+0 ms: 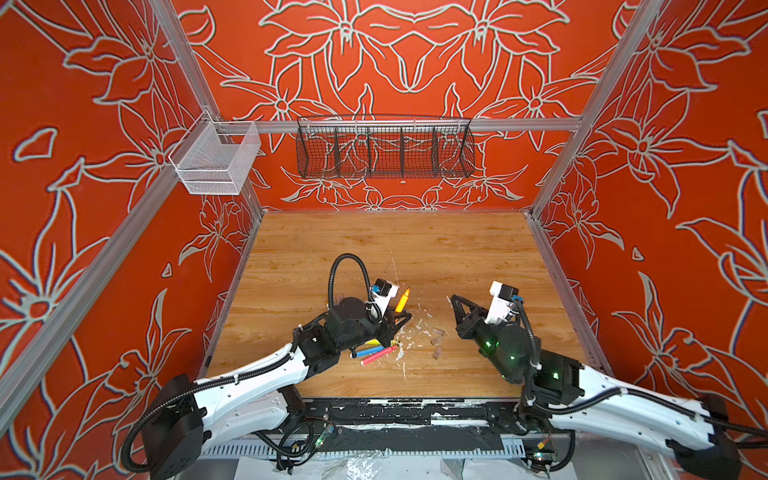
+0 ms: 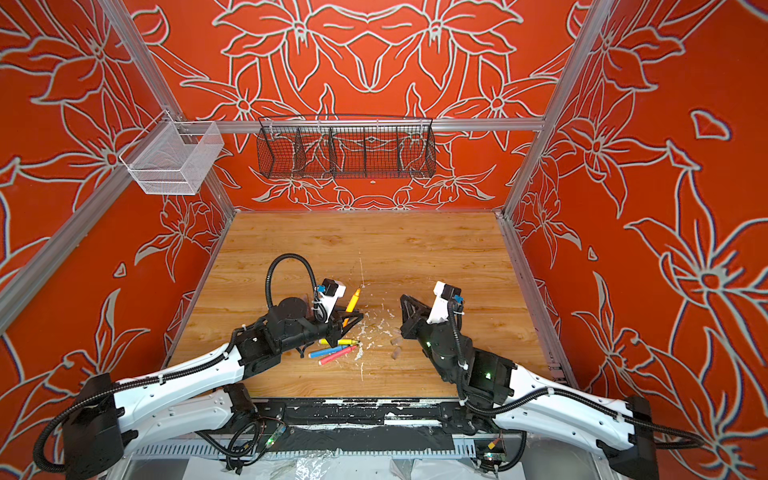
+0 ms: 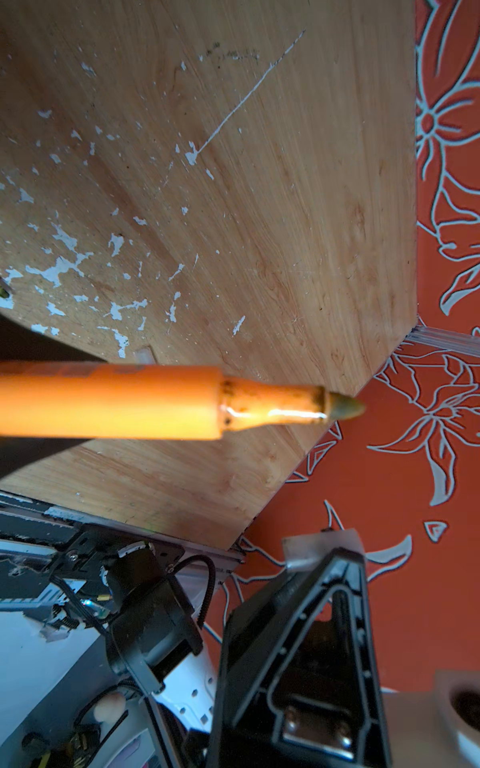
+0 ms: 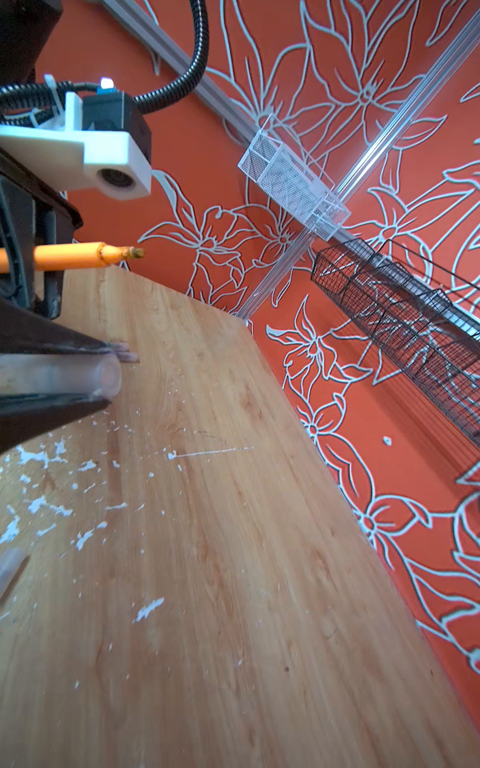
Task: Insert the pens into the pen caps
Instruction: 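Lift the cap with the right gripper and carry it toward the orange marker tip, then lower the cap in the right gripper down over the orange marker tip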
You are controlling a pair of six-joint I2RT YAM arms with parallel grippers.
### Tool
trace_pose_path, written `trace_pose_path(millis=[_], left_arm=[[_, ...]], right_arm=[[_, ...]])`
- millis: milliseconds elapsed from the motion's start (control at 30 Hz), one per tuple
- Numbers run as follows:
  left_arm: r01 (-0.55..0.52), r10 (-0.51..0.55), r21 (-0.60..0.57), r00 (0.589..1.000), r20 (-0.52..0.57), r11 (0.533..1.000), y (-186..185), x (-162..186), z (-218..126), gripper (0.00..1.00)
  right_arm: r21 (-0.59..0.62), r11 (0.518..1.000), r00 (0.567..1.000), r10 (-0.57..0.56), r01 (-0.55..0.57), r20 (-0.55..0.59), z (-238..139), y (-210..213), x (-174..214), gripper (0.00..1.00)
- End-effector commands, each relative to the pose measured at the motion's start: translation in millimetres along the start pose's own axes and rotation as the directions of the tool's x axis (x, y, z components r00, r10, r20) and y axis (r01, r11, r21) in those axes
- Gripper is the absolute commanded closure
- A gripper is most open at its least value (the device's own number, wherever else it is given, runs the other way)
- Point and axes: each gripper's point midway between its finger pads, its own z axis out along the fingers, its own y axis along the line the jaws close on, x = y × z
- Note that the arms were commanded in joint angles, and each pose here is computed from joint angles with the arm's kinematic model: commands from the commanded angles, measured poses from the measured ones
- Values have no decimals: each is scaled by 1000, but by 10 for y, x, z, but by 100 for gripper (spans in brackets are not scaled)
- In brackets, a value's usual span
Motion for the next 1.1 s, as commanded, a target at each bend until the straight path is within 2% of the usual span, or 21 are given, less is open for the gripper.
trace_pose_path(millis=[0, 167, 400, 1067], left_arm=[[-24, 20, 73, 998, 60, 997, -148, -149, -73, 100], [-25, 19, 101, 998, 54, 995, -199, -146, -80, 100], [-23, 17, 109, 998, 56, 994, -212, -143, -87, 100], [-29, 22, 102, 997, 69, 994, -206, -161, -120, 100]], right_arm=[[-128, 991, 997, 57, -49, 59, 107, 491, -198, 100], [-168, 985, 998, 54, -47, 42, 274, 806, -182, 100], [-210, 976, 996, 71, -59, 50, 322, 993, -229, 100], [-210, 975, 998, 63, -67, -25, 456, 991, 62, 100]])
